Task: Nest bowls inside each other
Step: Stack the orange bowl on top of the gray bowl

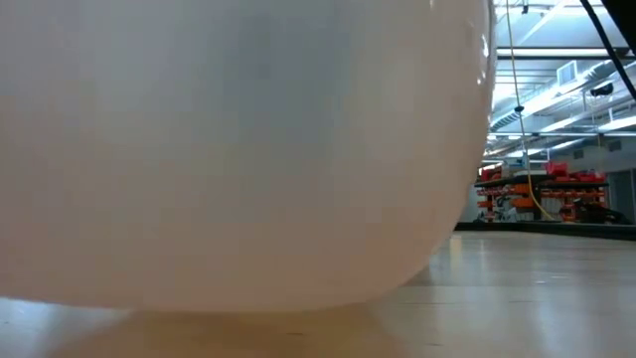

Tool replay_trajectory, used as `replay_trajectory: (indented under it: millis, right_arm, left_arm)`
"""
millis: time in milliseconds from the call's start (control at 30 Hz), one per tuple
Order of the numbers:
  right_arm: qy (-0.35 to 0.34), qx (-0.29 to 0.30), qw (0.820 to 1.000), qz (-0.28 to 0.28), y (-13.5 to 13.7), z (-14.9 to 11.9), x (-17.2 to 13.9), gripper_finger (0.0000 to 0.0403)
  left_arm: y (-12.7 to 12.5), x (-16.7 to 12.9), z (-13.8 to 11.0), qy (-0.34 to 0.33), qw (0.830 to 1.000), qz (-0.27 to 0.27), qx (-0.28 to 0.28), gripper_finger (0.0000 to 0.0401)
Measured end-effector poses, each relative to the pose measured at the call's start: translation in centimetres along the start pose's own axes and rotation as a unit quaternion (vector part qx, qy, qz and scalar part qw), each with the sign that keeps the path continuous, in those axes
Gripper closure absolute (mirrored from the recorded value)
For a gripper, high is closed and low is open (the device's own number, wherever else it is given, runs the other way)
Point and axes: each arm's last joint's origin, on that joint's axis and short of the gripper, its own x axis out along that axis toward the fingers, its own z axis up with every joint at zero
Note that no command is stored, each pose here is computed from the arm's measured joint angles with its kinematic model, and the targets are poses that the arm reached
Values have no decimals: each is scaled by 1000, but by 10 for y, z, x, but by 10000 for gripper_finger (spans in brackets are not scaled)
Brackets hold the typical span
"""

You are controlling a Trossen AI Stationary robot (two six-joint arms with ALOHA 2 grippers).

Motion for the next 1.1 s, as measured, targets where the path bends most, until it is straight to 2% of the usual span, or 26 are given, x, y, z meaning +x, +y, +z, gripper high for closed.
replay_trajectory:
  millis: [333, 467, 800, 967, 1100]
  right_arm:
    - [10, -32, 999, -14, 0, -1, -2, 398]
    - [20, -56, 997, -53, 3, 5, -14, 398]
    - [27, -133, 973, -185, 20, 35, -86, 398]
    - [38, -119, 963, -239, 5, 47, -126, 398]
    - [48, -88, 957, -273, -21, 55, -157, 398]
  left_arm:
    - [0, 0, 2, -9, 1000, -1, -1, 389]
    - [0, 0, 2, -10, 1000, -1, -1, 376]
    - [0, 0, 2, -12, 1000, -1, -2, 380]
    - [0, 0, 2, -12, 1000, -1, -2, 390]
    - [0, 0, 2, -13, 1000, -1, -2, 387]
